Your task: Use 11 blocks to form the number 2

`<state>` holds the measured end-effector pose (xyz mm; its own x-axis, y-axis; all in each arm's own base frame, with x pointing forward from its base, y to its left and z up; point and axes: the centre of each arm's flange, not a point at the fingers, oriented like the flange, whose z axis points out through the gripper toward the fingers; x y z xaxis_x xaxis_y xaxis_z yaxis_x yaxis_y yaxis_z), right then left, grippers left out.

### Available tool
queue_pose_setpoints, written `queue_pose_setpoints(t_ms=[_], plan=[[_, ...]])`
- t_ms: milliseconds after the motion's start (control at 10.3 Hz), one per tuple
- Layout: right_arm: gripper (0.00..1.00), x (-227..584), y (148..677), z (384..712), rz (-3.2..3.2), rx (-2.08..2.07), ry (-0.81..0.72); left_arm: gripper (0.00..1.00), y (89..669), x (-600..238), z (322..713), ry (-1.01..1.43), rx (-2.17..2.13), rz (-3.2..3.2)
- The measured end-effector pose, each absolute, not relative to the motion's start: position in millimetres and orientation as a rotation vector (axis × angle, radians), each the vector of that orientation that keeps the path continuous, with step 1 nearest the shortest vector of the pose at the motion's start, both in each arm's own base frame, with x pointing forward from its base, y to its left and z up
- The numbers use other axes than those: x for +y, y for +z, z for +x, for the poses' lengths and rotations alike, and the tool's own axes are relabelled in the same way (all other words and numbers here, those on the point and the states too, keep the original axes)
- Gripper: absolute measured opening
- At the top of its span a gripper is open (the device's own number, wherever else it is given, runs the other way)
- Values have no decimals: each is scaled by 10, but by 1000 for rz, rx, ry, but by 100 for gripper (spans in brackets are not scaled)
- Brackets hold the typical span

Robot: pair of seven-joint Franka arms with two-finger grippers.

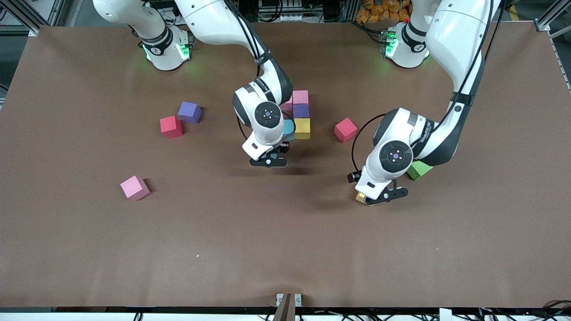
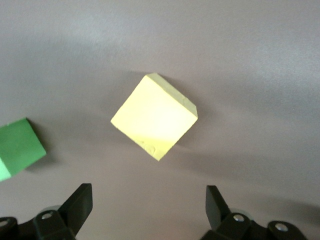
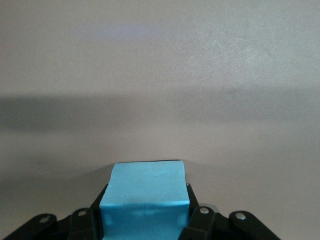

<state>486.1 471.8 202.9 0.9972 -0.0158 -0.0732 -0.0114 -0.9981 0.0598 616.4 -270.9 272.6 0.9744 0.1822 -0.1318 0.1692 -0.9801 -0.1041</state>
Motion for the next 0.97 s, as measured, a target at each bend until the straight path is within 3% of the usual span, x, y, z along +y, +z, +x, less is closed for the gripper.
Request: queue_pose_setpoints(t_ms=[968], plan=[[59,4785,2027,4762,3080,84,-119,100,2278,-2779,6233,181,424,-2954]])
